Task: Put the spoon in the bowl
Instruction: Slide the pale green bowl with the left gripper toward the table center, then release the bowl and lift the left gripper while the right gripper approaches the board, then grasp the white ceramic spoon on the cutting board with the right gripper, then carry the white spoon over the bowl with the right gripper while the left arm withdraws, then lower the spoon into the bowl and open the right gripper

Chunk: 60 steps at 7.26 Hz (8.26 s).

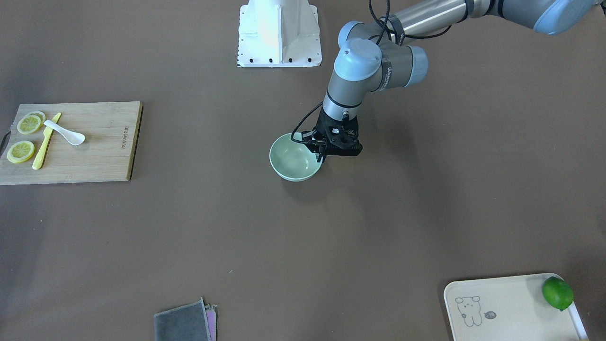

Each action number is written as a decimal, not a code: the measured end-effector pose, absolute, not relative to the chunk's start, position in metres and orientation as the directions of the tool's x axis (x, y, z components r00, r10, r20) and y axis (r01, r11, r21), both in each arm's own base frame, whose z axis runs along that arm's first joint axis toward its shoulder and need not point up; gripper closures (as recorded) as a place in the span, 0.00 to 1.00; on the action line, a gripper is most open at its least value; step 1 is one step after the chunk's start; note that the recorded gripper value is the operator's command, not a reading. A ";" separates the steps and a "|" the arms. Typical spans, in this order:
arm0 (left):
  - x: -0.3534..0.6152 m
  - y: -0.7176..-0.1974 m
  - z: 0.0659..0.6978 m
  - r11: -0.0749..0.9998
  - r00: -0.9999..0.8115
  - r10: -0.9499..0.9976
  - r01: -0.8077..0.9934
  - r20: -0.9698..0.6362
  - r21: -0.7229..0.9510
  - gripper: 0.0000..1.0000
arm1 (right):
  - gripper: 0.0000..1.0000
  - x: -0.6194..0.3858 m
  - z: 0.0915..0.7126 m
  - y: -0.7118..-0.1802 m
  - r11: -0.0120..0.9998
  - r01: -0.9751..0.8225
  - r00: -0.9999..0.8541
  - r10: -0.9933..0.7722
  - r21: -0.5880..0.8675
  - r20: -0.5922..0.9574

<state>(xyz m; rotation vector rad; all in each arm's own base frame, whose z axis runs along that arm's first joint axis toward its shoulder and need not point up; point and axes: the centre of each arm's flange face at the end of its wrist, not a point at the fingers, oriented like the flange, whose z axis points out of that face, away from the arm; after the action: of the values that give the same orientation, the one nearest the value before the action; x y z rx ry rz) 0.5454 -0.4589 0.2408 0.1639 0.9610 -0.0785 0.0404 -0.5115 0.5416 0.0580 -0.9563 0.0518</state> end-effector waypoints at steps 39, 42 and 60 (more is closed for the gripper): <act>0.291 -0.533 0.309 0.940 0.570 0.198 0.119 -0.797 0.319 0.02 | 1.00 -0.351 0.279 -0.494 0.914 0.163 0.537 -0.398 0.372 0.744; 0.195 -0.574 0.364 0.933 0.579 0.266 0.049 -0.771 0.358 0.02 | 1.00 -0.445 0.194 -0.455 0.941 0.154 0.578 -0.333 0.301 0.745; 0.156 -0.623 0.407 0.952 0.609 0.193 0.073 -0.769 0.297 0.02 | 0.00 -0.624 0.155 -0.454 0.960 0.147 0.688 -0.271 0.236 0.673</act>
<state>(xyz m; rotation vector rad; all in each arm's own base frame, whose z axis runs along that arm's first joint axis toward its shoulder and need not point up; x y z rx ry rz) 0.1562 -0.6225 0.4072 0.3144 0.9175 0.0708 -0.6244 -0.4540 0.1550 0.1684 -0.7784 -0.2354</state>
